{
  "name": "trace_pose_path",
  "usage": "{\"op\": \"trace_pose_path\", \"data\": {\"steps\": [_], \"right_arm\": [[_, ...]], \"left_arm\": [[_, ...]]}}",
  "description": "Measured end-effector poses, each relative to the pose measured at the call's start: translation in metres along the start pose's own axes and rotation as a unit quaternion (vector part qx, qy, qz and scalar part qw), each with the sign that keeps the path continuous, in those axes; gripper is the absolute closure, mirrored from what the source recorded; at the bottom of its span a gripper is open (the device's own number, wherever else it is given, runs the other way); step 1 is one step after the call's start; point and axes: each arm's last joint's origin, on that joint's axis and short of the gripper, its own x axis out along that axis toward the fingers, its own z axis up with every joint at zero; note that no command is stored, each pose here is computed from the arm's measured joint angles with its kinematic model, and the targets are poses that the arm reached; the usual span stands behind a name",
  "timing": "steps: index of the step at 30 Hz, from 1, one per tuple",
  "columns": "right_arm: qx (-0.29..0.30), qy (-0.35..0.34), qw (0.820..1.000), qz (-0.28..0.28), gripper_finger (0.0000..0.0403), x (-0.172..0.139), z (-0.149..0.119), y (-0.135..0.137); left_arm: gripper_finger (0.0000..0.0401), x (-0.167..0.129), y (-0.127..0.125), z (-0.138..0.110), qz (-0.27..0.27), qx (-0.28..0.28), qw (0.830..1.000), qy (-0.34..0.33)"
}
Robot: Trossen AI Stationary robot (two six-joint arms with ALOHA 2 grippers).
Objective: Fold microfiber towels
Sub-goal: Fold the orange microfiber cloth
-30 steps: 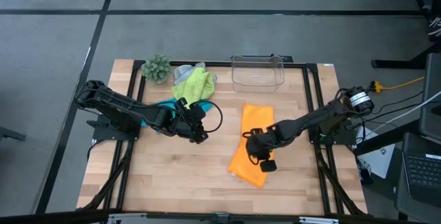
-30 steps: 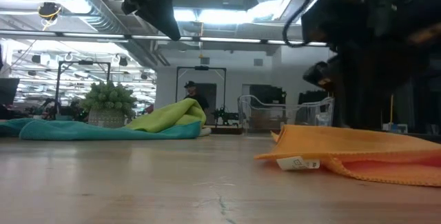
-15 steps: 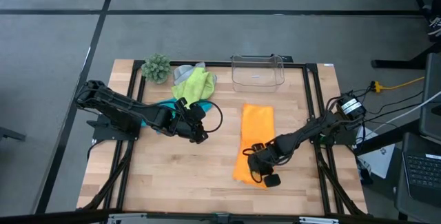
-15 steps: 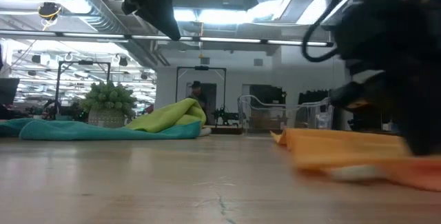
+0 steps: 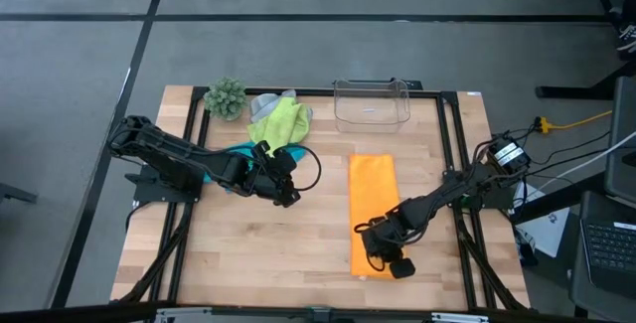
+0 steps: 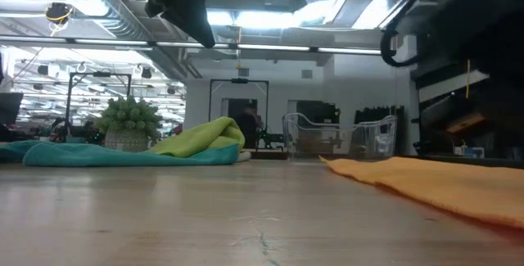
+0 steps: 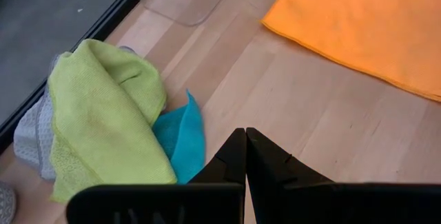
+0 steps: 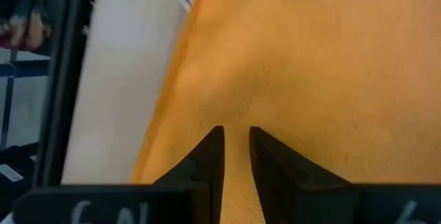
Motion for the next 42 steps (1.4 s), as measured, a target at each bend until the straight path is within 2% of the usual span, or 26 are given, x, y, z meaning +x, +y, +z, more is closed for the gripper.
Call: {"op": "trace_pose_path", "data": {"steps": [7,14,23,27,33,38,42], "right_arm": [[0.000,0.004,1.000,-0.001,0.0331,-0.018,0.020,0.012],[0.071,0.081,0.994,-0.026,0.0331,-0.036,0.020,0.027],[0.206,0.164,0.962,-0.075,0.0331,-0.037,-0.003,0.053],[0.262,0.169,0.946,-0.090,0.0331,-0.031,-0.011,0.069],[0.313,0.174,0.928,-0.107,0.0331,-0.025,-0.024,0.091],[0.321,0.152,0.924,-0.140,0.0330,-0.022,-0.031,0.101],[0.358,0.138,0.911,-0.151,0.0310,-0.021,-0.033,0.104]], "left_arm": [[0.0401,0.000,0.000,0.000,0.000,0.032,1.000,0.000],[0.0401,0.000,0.000,0.000,0.000,0.042,0.999,0.000],[0.0401,0.001,0.001,0.002,0.000,0.035,0.999,-0.003],[0.0401,0.003,-0.001,0.001,-0.002,-0.006,1.000,0.000],[0.0401,0.010,-0.005,-0.002,0.004,-0.009,1.000,0.010],[0.0401,0.017,-0.011,-0.006,-0.004,-0.001,1.000,0.031],[0.0401,0.021,-0.015,-0.009,-0.016,0.003,0.999,0.048]]}}
